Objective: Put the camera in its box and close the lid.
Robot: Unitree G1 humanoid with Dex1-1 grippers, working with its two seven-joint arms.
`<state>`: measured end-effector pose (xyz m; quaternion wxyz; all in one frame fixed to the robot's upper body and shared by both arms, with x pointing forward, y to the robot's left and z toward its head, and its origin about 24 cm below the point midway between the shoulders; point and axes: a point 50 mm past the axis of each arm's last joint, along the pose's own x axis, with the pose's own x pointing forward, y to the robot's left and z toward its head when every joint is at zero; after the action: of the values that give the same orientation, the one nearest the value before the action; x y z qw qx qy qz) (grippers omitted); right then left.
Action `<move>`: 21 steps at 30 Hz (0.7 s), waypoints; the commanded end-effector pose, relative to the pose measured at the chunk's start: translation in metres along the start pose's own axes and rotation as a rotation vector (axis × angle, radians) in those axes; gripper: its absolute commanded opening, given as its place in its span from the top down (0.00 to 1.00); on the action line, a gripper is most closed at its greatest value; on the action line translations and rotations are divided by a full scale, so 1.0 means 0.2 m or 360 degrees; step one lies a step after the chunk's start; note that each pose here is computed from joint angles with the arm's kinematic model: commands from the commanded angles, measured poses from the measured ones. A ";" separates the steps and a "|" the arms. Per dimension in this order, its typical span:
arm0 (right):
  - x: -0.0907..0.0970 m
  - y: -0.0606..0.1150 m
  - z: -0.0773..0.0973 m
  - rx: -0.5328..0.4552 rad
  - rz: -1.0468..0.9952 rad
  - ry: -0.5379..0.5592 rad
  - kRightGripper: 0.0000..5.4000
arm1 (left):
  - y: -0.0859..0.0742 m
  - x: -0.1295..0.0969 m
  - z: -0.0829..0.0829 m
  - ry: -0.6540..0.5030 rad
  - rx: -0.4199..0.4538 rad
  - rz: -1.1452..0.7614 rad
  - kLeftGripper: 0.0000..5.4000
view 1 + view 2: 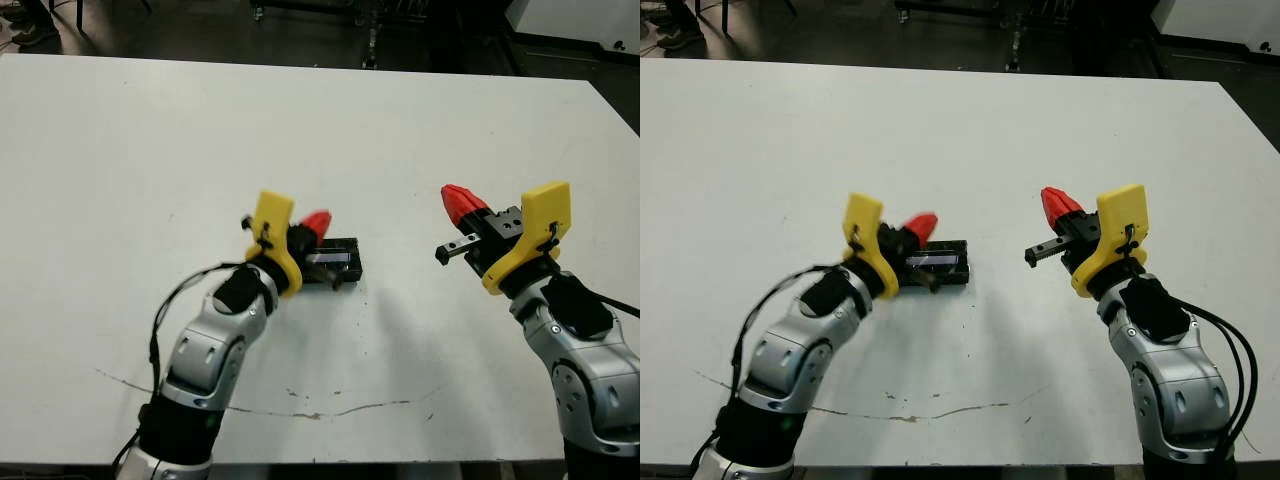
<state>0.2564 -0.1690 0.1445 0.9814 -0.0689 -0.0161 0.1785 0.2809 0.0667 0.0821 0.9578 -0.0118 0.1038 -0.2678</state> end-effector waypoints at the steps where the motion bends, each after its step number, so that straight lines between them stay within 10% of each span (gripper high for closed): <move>1: -0.01 0.00 -0.01 -0.0009 -0.0013 0.0007 1.00 | 0.02 0.01 -0.14 0.0236 0.0002 0.0048 1.00; 13: -0.01 -0.01 0.00 -0.0017 -0.0017 0.0004 1.00 | 0.06 0.01 -0.30 0.0534 0.0128 -0.0021 1.00; 21: -0.01 0.00 0.01 -0.0022 -0.0031 -0.0007 1.00 | 0.09 -0.06 -0.14 0.0307 0.0081 -0.0016 1.00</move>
<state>0.2559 -0.1688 0.1457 0.9819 -0.0722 -0.0197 0.1741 0.2846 0.0736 0.0776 0.9467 0.0403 0.1309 -0.2917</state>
